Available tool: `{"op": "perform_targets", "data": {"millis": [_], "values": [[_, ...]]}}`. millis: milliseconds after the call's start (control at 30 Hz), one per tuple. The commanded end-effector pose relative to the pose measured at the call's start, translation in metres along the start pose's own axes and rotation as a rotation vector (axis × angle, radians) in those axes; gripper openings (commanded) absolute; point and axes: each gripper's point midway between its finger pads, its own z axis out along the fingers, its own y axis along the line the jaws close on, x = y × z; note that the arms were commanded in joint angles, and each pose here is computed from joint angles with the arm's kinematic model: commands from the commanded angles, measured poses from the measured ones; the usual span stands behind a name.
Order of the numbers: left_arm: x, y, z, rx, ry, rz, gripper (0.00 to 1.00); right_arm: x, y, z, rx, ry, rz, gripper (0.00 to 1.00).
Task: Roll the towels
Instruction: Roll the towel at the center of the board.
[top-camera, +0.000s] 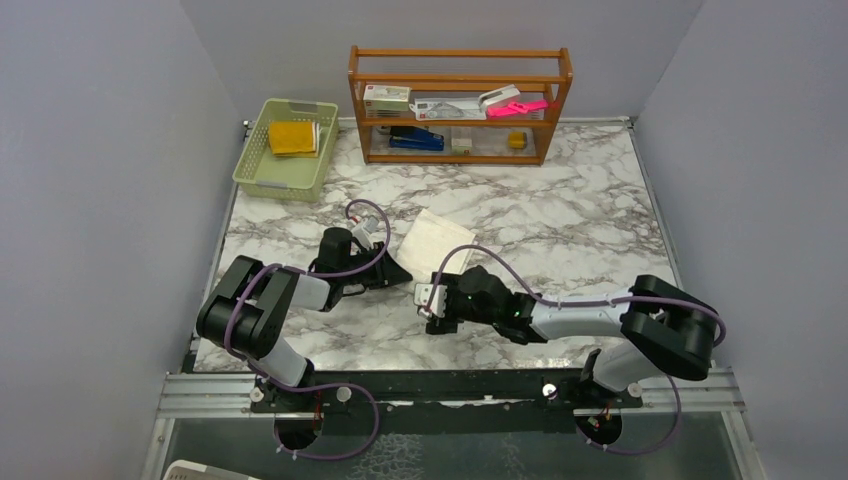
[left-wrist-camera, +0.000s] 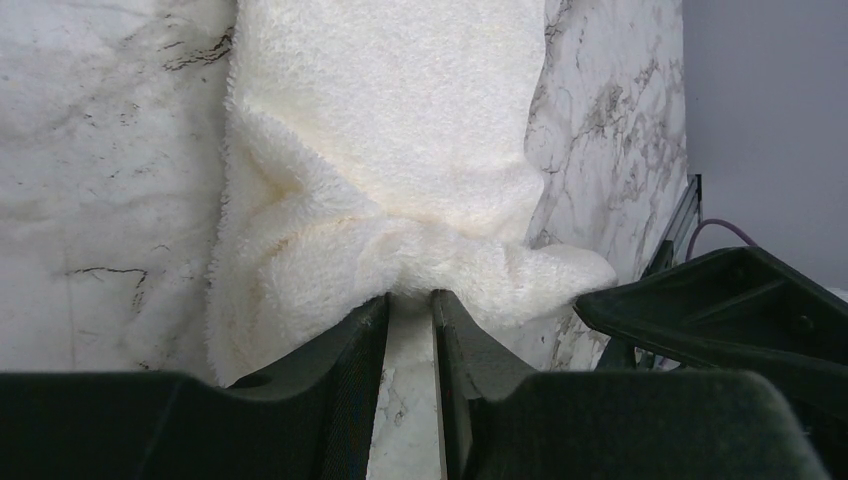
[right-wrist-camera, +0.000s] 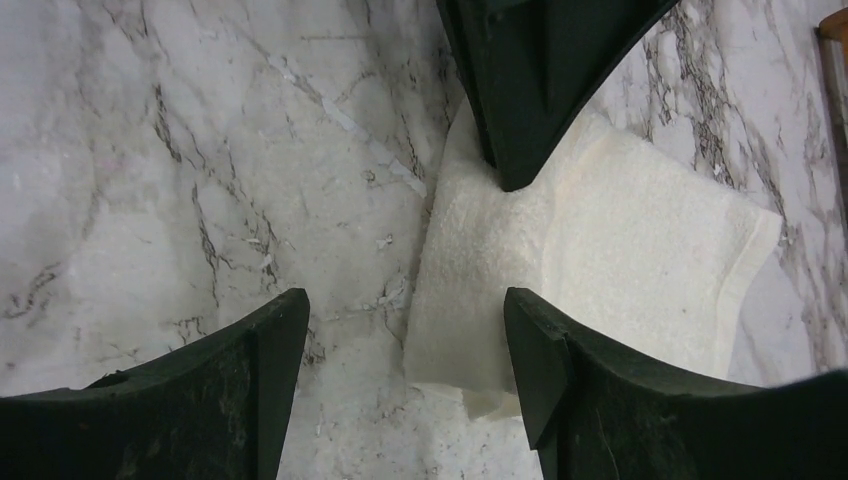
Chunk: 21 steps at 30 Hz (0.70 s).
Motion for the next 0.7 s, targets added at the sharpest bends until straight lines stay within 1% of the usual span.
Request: {"op": "perform_targets", "data": {"millis": [0, 167, 500, 667], "values": [[0.029, 0.047, -0.004, -0.189, 0.072, -0.053, 0.28, 0.01, -0.009, 0.005, 0.058, 0.06, -0.156, 0.71], [0.029, 0.048, -0.004, -0.194, 0.073, -0.052, 0.28, 0.026, -0.011, 0.011, 0.068, 0.13, -0.166, 0.68], [0.03, 0.048, -0.004, -0.194, 0.081, -0.05, 0.28, 0.062, -0.018, 0.017, 0.121, 0.286, -0.013, 0.67], [0.029, 0.047, -0.004, -0.19, 0.08, -0.044, 0.28, 0.075, -0.024, 0.022, 0.095, 0.352, 0.079, 0.65]]}}
